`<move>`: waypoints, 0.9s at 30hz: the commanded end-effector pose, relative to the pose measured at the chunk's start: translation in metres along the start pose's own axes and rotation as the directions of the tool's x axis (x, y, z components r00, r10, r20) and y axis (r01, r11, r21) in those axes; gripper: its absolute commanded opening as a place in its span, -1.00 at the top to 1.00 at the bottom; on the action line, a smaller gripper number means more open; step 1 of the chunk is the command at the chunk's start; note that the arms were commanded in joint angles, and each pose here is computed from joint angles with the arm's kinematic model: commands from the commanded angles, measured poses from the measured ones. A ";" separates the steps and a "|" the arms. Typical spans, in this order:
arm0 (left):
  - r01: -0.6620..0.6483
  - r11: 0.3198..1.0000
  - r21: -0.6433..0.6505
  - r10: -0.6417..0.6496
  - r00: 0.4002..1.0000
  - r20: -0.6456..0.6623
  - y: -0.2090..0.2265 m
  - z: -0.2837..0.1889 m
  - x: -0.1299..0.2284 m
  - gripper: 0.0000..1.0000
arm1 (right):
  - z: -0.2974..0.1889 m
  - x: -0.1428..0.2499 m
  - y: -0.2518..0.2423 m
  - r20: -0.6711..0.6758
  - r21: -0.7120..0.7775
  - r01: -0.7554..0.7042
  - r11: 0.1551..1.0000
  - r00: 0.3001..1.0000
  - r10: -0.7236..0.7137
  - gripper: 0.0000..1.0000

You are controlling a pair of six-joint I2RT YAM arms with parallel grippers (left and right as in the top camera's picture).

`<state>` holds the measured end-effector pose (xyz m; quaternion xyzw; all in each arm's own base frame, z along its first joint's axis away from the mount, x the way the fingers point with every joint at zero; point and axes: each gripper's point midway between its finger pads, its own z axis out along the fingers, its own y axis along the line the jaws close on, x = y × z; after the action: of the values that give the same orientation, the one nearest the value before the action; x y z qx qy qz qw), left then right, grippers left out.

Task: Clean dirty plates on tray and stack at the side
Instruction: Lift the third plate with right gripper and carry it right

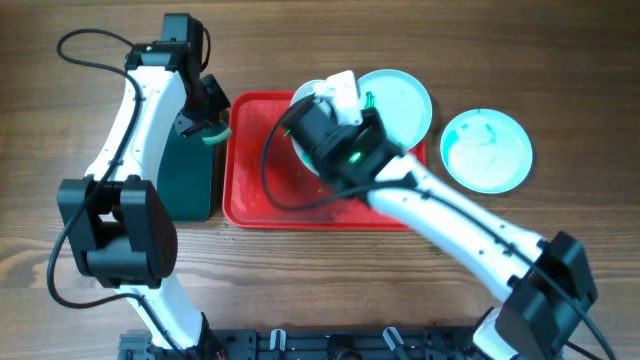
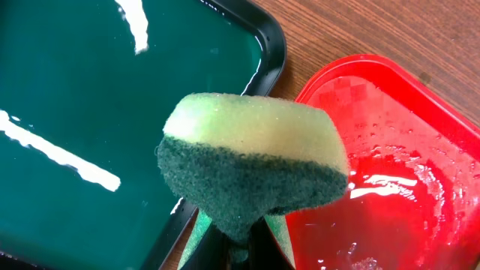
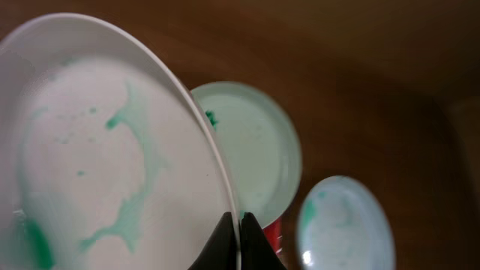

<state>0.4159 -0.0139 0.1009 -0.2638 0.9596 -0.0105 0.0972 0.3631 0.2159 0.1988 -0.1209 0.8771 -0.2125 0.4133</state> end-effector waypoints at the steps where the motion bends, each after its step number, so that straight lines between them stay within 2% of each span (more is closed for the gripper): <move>1: 0.023 1.000 0.006 -0.023 0.999 0.041 0.001 -0.012 -0.008 0.92 | -0.042 -0.027 -0.033 0.206 0.312 -0.030 0.950 0.978 -0.036 0.92; 6: 0.023 1.000 0.006 -0.023 0.999 0.040 0.001 -0.012 -0.008 0.92 | -0.087 -0.040 -0.033 0.343 0.423 -0.069 0.903 0.935 -0.089 0.92; 19: 0.021 1.000 0.005 -0.021 0.999 0.037 0.001 -0.012 -0.007 0.92 | -0.085 -0.041 -0.026 0.340 0.387 -0.068 0.919 0.938 -0.074 0.92; 20: 0.021 1.000 0.004 -0.021 0.999 0.037 0.001 -0.012 -0.007 0.92 | -0.075 -0.034 -0.011 0.283 0.311 0.014 0.950 0.953 -0.106 0.92; 21: 0.019 1.000 0.003 -0.019 0.999 0.034 0.000 -0.012 -0.006 0.92 | -0.059 -0.021 0.013 0.200 0.160 0.105 0.981 0.970 -0.136 0.92; 22: 0.018 1.000 0.000 -0.018 0.999 0.031 0.001 -0.012 -0.005 0.92 | -0.050 -0.009 0.028 0.141 0.045 0.133 0.990 0.980 -0.138 0.92; 23: 0.017 1.000 -0.004 -0.017 1.000 0.025 0.002 -0.012 -0.003 0.92 | -0.038 0.012 0.052 0.024 -0.164 0.136 0.977 0.991 -0.134 0.92; 24: 0.017 1.000 -0.006 -0.017 1.000 0.022 0.002 -0.012 -0.003 0.92 | -0.033 0.024 0.063 -0.051 -0.278 0.101 0.955 0.991 -0.120 0.92; 25: 0.014 1.000 -0.008 -0.014 1.000 0.020 0.003 -0.012 -0.002 0.92 | -0.028 0.038 0.077 -0.157 -0.438 0.031 0.899 0.981 -0.111 0.92; 27: 0.014 1.000 -0.008 -0.014 1.000 0.019 0.003 -0.012 -0.002 0.92 | -0.023 0.047 0.083 -0.300 -0.608 -0.120 0.785 0.950 -0.088 0.91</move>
<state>0.4105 -0.0137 0.0999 -0.2637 0.9607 -0.0069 0.0866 0.3345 0.2483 0.1776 -0.1959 0.8945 -0.1649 0.3665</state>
